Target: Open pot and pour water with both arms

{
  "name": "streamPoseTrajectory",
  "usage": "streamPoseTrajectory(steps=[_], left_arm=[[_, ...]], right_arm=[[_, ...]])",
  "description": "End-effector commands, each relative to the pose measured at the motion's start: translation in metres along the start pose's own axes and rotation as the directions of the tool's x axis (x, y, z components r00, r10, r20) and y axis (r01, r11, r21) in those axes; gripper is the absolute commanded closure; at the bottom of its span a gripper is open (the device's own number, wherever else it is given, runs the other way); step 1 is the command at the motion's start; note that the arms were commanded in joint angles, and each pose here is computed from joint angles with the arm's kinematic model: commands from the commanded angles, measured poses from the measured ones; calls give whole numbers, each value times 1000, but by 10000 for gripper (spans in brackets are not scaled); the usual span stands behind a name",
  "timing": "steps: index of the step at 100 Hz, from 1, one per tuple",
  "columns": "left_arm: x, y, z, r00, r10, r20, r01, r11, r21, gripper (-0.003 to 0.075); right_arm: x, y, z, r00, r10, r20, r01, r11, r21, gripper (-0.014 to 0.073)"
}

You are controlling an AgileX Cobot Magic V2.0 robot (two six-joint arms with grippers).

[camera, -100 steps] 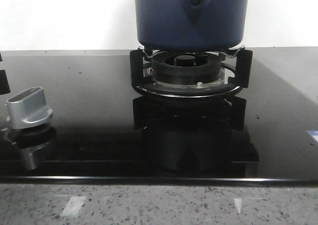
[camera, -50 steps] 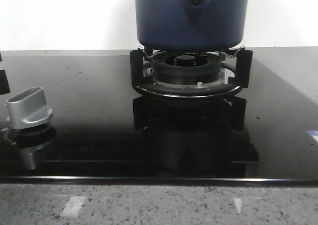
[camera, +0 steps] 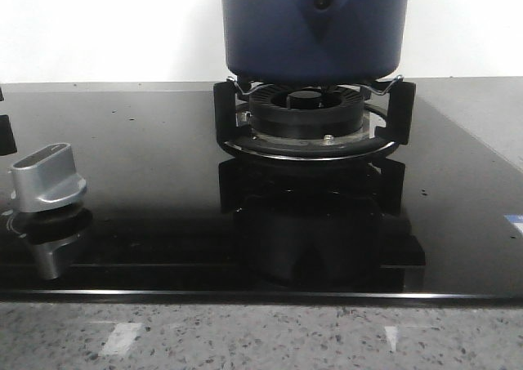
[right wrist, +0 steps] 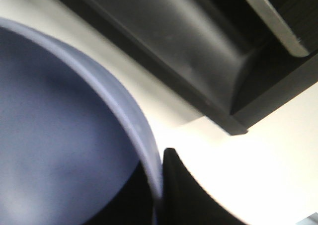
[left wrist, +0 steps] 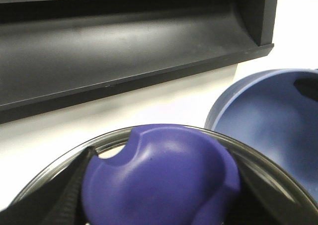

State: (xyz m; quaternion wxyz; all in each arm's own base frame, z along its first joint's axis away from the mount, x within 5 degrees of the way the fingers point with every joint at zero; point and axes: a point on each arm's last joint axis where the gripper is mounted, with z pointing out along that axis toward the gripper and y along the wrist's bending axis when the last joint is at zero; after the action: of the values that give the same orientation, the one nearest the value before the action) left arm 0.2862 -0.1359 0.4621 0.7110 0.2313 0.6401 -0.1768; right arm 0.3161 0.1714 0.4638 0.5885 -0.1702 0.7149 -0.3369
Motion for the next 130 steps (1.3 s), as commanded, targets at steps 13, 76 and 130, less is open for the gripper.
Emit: streamPoseTrajectory(steps=[13,76,130], left_arm=[[-24,2,-13,997,-25,74,27,999,-19,468],[-24,-3,-13,997,-25,71,23,999,32,468],[-23,-10,-13,997,-30,65,23,994,103,468]], right_arm=[[3,-28,-8,992,121,-43,-121,993,-10,643],[26,-23,-1,930,242,-277,-282,953,-113,644],[69,-122,-10,734,548,-400,-611,790,-40,644]])
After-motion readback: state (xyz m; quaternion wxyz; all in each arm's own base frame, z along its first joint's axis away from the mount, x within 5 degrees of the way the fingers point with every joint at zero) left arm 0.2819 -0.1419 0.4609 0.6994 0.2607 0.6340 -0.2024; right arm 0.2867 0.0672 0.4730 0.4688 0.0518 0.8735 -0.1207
